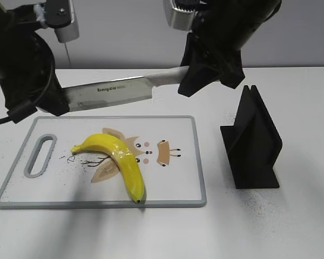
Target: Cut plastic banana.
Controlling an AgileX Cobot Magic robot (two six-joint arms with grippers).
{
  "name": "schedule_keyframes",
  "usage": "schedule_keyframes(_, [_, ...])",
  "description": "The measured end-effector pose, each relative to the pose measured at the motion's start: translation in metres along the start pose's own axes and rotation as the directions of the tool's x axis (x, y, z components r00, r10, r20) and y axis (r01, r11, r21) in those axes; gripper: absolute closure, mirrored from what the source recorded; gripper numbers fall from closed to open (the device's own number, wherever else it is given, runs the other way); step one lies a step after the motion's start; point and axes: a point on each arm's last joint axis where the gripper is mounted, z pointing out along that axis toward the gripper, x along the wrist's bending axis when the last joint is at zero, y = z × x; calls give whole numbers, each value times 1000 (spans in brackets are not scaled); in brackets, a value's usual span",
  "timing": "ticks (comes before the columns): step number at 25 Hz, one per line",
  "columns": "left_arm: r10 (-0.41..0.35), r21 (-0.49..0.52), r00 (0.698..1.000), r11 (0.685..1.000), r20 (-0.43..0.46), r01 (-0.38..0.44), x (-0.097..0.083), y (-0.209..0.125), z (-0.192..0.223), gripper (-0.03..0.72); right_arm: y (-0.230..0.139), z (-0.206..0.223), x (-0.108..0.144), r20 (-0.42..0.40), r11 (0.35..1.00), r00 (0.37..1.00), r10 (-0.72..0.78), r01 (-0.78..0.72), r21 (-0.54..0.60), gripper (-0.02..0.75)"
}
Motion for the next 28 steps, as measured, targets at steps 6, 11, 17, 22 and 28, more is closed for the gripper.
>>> schedule_keyframes(6, [12, 9, 1000, 1000, -19, -12, 3, -1, 2, 684, -5, 17, -6, -18, 1000, 1000, 11, -11, 6, 578])
schedule_keyframes(11, [7, 33, 1000, 999, -8, -7, 11, -4, 18, 688, -8, 27, -12, -3, 1000, 1000, 11, -11, 10, 578])
schedule_keyframes(17, [-35, 72, 999, 997, 29, 33, 24, -11, 54, 688, -20, 56, -20, -16, 998, 1000, 19, -18, 52, 578])
schedule_keyframes(22, [-134, 91, 989, 988, 56, 129, 29, -31, 107, 687, -45, 110, -29, -67, 992, 996, 51, -42, 118, 575])
schedule_keyframes(28, [-204, 101, 976, 975, 73, 196, 22, -44, 147, 682, -72, 156, -34, -126, 983, 987, 97, -75, 171, 552])
